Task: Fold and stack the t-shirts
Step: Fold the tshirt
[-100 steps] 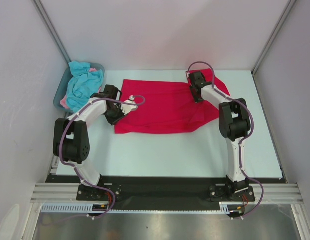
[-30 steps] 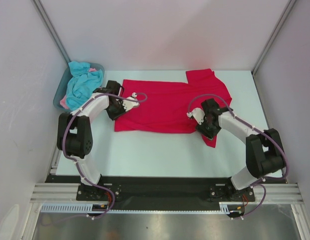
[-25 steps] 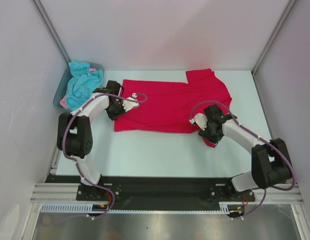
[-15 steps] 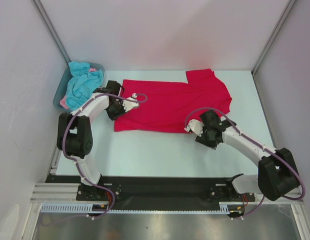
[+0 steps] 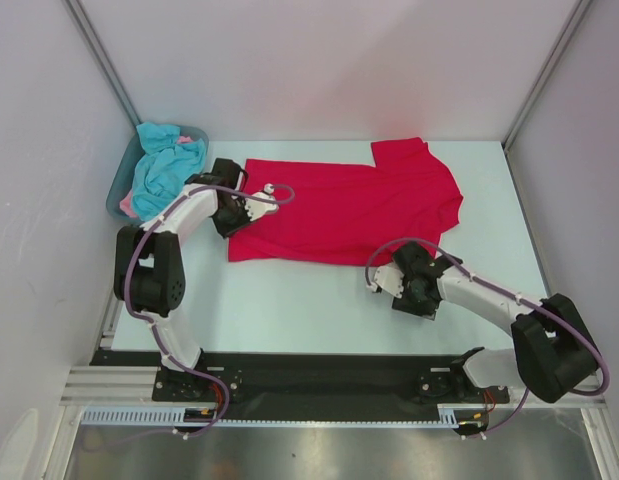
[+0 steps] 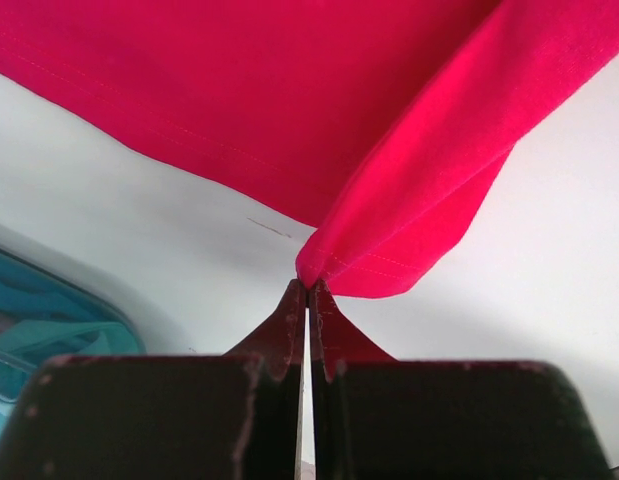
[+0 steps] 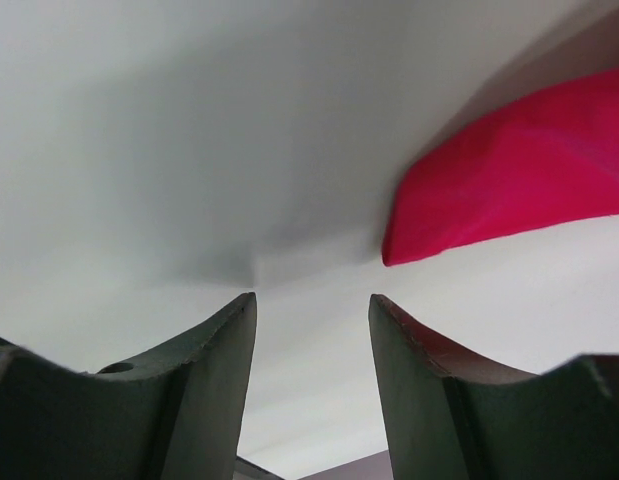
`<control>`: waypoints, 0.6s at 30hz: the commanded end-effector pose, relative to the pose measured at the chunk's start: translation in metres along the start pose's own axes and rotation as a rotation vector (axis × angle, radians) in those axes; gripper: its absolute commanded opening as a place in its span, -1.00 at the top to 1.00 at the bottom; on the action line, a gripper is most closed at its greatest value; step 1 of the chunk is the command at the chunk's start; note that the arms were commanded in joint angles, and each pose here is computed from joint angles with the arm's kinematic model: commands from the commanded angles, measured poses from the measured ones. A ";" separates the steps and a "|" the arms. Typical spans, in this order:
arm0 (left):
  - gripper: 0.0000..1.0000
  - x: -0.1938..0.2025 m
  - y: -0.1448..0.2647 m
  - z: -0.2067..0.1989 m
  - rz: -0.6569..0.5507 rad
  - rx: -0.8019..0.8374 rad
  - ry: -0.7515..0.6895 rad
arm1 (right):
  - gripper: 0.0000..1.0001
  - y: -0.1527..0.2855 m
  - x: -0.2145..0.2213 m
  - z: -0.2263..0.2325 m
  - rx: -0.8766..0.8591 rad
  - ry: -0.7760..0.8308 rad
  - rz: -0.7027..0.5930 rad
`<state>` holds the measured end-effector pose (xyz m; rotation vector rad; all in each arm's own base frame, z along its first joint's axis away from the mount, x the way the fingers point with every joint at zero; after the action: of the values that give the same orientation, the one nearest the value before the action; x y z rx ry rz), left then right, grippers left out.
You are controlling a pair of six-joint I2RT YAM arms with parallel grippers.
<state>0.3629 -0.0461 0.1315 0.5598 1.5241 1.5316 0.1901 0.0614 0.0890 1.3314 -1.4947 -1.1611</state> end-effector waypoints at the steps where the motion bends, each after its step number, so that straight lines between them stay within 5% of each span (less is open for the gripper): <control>1: 0.99 -0.015 0.015 0.007 -0.057 -0.026 -0.038 | -0.08 -0.008 -0.002 -0.005 0.050 0.034 0.010; 18: 1.00 -0.018 0.018 -0.001 -0.064 -0.023 -0.035 | -0.03 -0.037 -0.013 -0.031 0.205 0.086 0.020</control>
<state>0.3640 -0.0520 0.1338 0.5642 1.5113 1.5188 0.2231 0.0625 0.0751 1.4204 -1.6119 -0.9448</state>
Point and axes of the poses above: each gripper's point midway between its finger pads, its own y axis back along the fingers, its own z axis along the line the jaws close on, x = y × z, the point moved 6 cm from there along y, back along the fingers, and after that the axes turned 10 degrees about y, right-handed, at the moved point
